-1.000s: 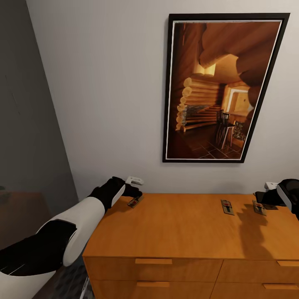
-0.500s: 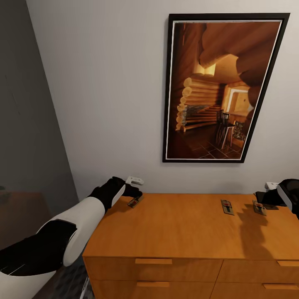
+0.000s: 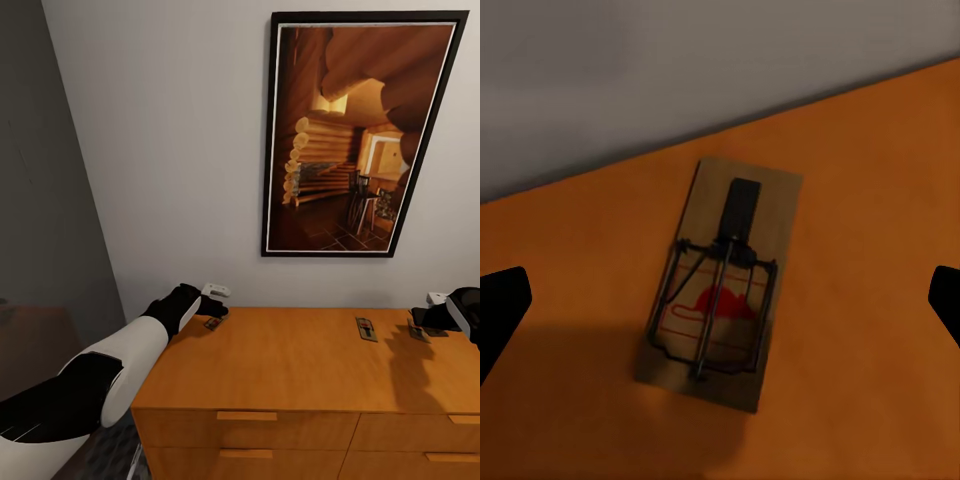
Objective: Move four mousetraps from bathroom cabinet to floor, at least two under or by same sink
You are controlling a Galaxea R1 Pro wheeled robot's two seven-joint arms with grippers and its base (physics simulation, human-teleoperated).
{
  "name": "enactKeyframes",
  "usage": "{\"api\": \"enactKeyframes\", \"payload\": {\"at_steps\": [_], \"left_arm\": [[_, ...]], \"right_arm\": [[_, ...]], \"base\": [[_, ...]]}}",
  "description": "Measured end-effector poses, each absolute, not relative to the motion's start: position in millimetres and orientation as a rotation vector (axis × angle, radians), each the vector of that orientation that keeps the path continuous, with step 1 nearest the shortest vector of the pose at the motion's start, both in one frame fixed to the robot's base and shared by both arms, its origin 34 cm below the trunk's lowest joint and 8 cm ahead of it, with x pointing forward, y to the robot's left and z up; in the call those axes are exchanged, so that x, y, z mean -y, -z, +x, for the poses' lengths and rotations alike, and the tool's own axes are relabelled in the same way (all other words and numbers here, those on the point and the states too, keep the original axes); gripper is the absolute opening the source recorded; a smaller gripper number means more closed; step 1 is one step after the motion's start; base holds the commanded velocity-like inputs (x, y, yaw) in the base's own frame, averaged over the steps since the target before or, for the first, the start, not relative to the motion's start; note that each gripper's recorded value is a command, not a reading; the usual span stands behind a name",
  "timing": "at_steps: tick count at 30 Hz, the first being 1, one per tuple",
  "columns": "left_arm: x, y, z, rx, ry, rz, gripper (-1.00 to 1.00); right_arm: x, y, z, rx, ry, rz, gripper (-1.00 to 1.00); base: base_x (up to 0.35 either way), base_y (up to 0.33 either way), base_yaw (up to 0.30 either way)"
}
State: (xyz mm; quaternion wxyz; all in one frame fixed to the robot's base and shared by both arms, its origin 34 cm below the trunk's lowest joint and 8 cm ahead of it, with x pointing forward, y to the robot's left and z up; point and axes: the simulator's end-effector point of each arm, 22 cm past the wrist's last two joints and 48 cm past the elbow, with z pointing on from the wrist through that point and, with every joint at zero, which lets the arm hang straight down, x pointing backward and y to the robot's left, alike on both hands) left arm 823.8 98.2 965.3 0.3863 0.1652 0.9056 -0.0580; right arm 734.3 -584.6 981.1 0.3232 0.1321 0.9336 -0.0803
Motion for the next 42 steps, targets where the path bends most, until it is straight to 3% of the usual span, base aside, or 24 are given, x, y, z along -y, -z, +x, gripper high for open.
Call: {"api": "enactKeyframes", "payload": {"at_steps": [42], "left_arm": [[-100.0, -938.6, 826.0, -2.302, 0.146, 0.418, 1.0]], "right_arm": [[599.4, -957.7, 729.3, -2.443, 0.233, 0.365, -1.0]], "base": [[0.0, 0.0, 0.0]]}}
